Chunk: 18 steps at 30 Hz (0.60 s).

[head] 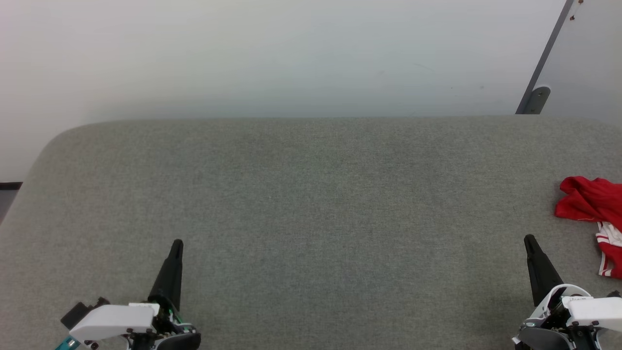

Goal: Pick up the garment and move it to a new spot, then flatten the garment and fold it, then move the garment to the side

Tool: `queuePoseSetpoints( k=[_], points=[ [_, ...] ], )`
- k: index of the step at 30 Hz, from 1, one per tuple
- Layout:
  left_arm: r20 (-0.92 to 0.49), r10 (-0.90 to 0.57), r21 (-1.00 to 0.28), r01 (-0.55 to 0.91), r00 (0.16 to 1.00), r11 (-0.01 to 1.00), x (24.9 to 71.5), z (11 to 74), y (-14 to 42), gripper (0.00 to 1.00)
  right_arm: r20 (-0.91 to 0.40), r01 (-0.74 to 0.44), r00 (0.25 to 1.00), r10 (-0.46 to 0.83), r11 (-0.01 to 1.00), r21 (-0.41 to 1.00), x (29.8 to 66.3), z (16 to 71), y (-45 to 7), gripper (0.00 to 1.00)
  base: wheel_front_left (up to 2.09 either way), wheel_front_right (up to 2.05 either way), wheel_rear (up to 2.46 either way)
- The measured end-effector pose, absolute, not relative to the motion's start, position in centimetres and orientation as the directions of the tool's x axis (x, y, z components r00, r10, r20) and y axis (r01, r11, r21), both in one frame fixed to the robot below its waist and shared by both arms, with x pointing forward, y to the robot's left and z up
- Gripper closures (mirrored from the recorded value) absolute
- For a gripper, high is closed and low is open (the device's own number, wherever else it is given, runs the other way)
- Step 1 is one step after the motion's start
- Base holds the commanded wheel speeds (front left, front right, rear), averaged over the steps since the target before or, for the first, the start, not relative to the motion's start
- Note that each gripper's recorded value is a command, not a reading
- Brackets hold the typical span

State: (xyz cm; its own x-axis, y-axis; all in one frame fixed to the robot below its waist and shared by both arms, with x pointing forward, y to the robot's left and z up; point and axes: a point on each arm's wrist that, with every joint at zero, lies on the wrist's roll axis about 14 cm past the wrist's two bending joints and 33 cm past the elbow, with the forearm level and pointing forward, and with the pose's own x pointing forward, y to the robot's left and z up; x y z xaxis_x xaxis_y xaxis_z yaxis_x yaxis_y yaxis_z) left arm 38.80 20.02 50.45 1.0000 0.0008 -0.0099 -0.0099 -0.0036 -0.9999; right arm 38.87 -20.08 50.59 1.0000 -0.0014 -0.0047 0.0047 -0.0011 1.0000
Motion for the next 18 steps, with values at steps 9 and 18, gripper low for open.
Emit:
queuePoseSetpoints(
  k=[9, 18],
  points=[
    [-0.010, -0.001, -1.000, -0.010, 1.000, -0.004, 38.80, 50.45, 20.00, 1.00, -0.004, 0.004, 1.000, -0.001, -0.001, 1.000, 38.87, 50.59, -20.08, 1.00, 0.00, 0.00, 0.00],
    [-0.010, -0.002, -1.000, -0.010, 1.000, -0.004, 38.80, 50.46, 19.99, 1.00, -0.005, 0.005, 1.000, -0.001, -0.001, 1.000, 38.87, 50.59, -20.08, 1.00, 0.00, 0.00, 0.00]
  ],
)
